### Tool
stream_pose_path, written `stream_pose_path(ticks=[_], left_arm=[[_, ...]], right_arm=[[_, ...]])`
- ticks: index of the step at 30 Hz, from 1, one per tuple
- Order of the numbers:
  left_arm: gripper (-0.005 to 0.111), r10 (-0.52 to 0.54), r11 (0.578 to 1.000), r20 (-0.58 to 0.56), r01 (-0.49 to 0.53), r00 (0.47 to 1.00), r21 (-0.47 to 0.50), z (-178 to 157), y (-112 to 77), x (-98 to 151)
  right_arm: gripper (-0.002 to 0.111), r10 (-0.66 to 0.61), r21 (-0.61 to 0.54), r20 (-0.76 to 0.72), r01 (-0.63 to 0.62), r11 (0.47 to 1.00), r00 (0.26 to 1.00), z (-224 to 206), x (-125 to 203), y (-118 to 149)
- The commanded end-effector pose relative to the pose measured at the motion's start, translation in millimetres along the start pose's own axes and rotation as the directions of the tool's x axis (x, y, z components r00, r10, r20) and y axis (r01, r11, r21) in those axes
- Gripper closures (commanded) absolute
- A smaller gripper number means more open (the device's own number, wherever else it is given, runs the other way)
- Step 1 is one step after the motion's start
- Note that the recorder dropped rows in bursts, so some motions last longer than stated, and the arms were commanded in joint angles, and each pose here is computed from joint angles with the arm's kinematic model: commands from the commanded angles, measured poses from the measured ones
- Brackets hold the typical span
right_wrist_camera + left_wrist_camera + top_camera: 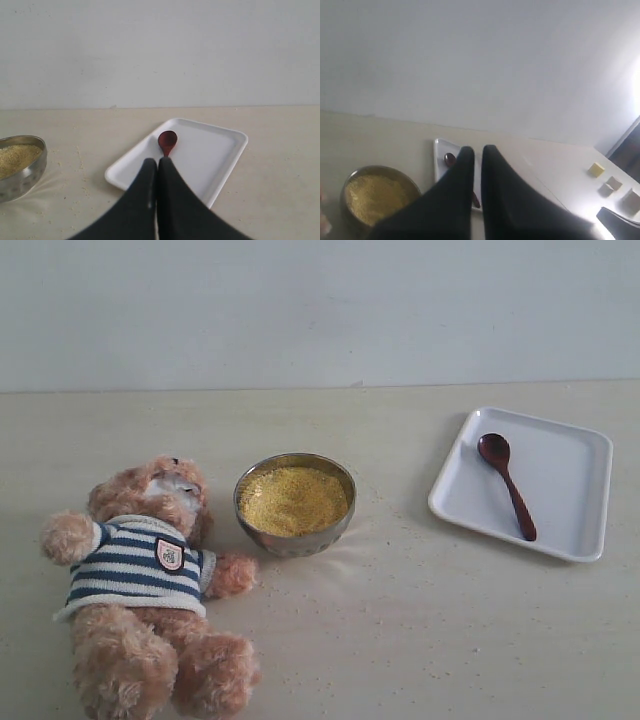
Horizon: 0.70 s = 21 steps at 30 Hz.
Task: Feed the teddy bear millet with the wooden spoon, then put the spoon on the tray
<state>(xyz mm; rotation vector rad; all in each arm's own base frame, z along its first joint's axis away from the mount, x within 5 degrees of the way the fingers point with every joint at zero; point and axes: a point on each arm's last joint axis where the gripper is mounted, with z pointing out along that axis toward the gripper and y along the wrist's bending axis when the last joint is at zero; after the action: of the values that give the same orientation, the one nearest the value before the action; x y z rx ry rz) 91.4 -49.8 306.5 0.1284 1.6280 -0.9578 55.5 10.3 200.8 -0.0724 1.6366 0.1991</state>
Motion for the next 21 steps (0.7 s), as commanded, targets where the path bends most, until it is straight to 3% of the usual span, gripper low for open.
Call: stream_pose_path(ticks=[1, 6, 11, 15, 21], left_arm=[[0.101, 0.108, 0.994, 0.083, -0.108, 0.991, -0.001, -12, -20.2, 2], [0.101, 0.234, 0.971, 0.193, -0.238, 0.953, 0.000, -31, -44.7, 9], [0.101, 0.380, 0.924, 0.306, -0.346, 0.873, -0.160, -54, -49.5, 10], [0.101, 0.359, 0.924, 0.351, -0.277, 0.865, -0.263, -61, -32.2, 15], [0.101, 0.273, 0.922, 0.295, -0.162, 0.916, -0.351, -53, 11.1, 45]], right_arm=[[0.108, 0.004, -0.002, -0.002, -0.004, 1.000, 1.000, 0, 2, 0], [0.108, 0.004, -0.002, -0.002, -0.004, 1.000, 1.000, 0, 2, 0], [0.108, 0.004, -0.002, -0.002, -0.004, 1.000, 1.000, 0, 2, 0], [0.108, 0.004, -0.002, -0.002, -0.004, 1.000, 1.000, 0, 2, 0], [0.108, 0.004, -0.002, -0.002, -0.004, 1.000, 1.000, 0, 2, 0]])
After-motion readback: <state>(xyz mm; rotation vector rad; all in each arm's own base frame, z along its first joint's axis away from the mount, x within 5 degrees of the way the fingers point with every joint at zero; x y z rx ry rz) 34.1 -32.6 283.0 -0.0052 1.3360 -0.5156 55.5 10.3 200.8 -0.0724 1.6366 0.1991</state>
